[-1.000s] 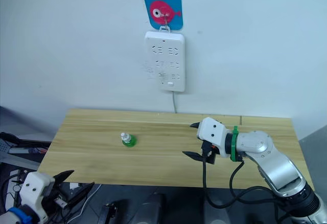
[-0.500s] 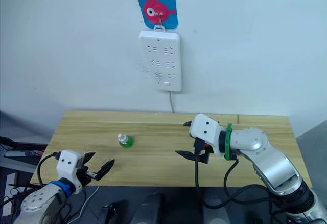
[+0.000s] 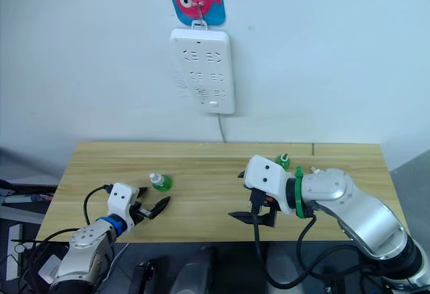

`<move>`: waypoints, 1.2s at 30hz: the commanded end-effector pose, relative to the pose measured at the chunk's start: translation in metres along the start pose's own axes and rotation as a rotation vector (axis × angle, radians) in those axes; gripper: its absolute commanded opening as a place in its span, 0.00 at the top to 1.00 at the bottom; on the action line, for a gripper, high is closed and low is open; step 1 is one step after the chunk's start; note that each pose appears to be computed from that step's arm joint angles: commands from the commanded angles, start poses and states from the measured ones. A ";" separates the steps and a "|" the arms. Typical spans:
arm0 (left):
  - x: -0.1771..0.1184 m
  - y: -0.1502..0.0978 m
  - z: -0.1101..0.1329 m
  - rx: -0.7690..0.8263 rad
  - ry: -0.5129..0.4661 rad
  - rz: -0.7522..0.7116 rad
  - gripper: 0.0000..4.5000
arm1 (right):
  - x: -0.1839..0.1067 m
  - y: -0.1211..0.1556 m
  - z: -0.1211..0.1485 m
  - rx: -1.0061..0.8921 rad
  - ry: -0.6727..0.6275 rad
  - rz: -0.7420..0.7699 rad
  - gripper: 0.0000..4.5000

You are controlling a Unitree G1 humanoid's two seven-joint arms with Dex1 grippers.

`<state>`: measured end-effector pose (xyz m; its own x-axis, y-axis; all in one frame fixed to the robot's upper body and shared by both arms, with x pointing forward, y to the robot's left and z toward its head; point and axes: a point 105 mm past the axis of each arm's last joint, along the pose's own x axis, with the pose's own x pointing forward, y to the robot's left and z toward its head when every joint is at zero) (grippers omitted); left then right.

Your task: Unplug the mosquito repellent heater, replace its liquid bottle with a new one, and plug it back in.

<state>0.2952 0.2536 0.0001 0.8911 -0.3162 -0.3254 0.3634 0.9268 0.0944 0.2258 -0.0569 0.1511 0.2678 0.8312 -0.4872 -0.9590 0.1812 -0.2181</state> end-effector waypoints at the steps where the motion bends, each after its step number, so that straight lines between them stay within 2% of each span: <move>1: 0.004 -0.003 -0.016 -0.021 0.041 -0.005 0.00 | -0.004 0.009 0.010 -0.027 -0.027 0.022 0.01; 12: 0.012 0.000 -0.014 -0.049 0.000 0.014 0.00 | -0.006 0.014 0.005 -0.012 -0.003 0.028 0.01; 15: 0.016 -0.001 -0.009 -0.039 -0.021 0.010 0.13 | -0.007 0.014 0.005 0.000 -0.004 0.024 0.00; 21: 0.016 -0.010 -0.011 -0.007 -0.026 -0.029 0.50 | -0.008 0.014 0.002 0.000 -0.004 0.005 0.00; 25: 0.010 -0.004 -0.008 0.053 -0.030 -0.036 0.50 | -0.007 0.007 0.001 -0.022 -0.010 -0.035 0.00; 30: 0.005 -0.009 0.026 0.176 -0.103 -0.116 0.50 | -0.008 -0.003 0.004 -0.051 -0.030 -0.066 0.00; 34: 0.006 -0.043 0.062 0.285 -0.146 -0.338 0.50 | -0.009 -0.010 0.010 -0.060 -0.067 -0.079 0.00; 36: 0.005 -0.065 0.086 0.340 -0.146 -0.502 0.50 | -0.010 -0.013 0.016 -0.061 -0.101 -0.082 0.00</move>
<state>0.3026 0.1940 0.0519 0.6963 -0.6575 -0.2877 0.7175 0.6471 0.2577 0.2350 -0.0621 0.1590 0.3325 0.8398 -0.4291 -0.9342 0.2311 -0.2716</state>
